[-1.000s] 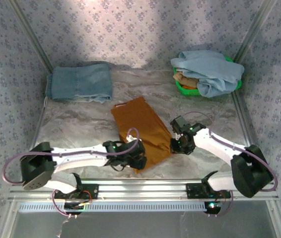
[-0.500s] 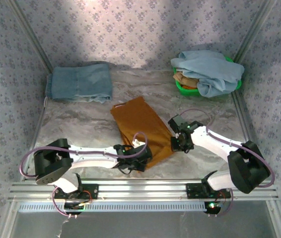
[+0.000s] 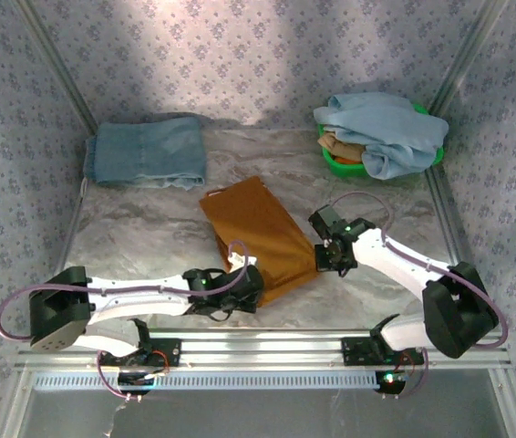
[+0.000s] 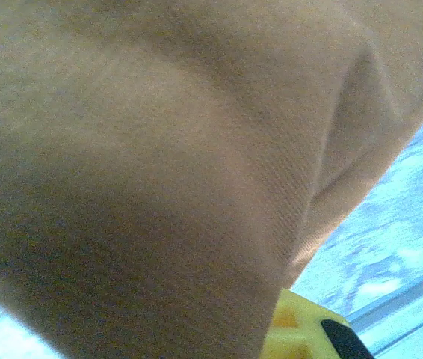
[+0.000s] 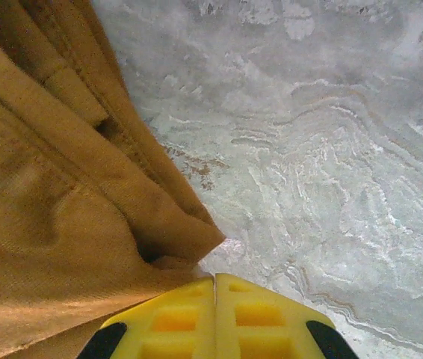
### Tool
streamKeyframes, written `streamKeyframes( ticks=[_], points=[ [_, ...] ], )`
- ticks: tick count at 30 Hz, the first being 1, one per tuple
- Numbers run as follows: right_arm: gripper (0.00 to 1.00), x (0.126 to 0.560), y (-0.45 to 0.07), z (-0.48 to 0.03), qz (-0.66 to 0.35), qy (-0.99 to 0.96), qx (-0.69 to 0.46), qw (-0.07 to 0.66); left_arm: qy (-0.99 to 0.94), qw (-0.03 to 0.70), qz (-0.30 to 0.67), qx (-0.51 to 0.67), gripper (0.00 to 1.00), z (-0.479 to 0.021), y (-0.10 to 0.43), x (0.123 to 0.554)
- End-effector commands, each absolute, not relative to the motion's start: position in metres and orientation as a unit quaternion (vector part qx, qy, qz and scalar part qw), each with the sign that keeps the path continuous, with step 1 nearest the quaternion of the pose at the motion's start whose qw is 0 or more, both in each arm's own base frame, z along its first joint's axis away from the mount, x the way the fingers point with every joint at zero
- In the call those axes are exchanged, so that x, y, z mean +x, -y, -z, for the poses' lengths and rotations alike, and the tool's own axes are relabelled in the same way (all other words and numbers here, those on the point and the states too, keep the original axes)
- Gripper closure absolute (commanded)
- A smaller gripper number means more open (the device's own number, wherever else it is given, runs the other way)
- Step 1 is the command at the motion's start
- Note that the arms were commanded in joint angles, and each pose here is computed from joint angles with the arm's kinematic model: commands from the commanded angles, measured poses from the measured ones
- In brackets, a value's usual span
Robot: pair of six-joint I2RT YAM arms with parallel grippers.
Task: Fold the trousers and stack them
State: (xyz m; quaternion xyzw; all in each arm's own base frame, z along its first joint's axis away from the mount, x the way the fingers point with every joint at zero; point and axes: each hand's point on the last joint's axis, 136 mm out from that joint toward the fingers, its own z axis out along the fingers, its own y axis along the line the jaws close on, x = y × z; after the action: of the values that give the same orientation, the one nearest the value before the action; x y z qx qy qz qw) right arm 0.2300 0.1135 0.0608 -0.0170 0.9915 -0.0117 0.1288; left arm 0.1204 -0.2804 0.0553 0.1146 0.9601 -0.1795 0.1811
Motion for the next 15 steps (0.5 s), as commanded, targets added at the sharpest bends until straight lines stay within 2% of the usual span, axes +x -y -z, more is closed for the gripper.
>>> streamKeyframes(
  ticks=[1, 4, 5, 10, 11, 15],
  points=[
    [0.95, 0.231, -0.095, -0.069, 0.053, -0.988, 0.003, 0.145, -0.976, 0.14, 0.12, 0.118, 1.0, -0.027, 0.252, 0.106],
    [0.79, 0.218, -0.1, -0.067, 0.019, -0.991, 0.004, 0.134, -0.976, 0.14, 0.122, 0.115, 1.0, -0.024, 0.253, 0.106],
    [0.77, 0.211, -0.104, -0.064, 0.003, -0.992, 0.005, 0.125, -0.975, 0.141, 0.126, 0.112, 1.0, -0.025, 0.255, 0.106],
    [0.71, 0.178, -0.132, -0.048, -0.057, -0.993, -0.026, 0.101, -0.977, 0.143, 0.118, 0.109, 1.0, -0.023, 0.252, 0.108],
    [0.66, 0.173, -0.136, -0.046, -0.061, -0.993, -0.036, 0.099, -0.977, 0.143, 0.114, 0.105, 1.0, -0.022, 0.249, 0.108],
    [0.65, 0.167, -0.152, -0.043, -0.083, -0.989, -0.069, 0.099, -0.978, 0.143, 0.117, 0.1, 1.0, -0.023, 0.247, 0.108]
  ],
)
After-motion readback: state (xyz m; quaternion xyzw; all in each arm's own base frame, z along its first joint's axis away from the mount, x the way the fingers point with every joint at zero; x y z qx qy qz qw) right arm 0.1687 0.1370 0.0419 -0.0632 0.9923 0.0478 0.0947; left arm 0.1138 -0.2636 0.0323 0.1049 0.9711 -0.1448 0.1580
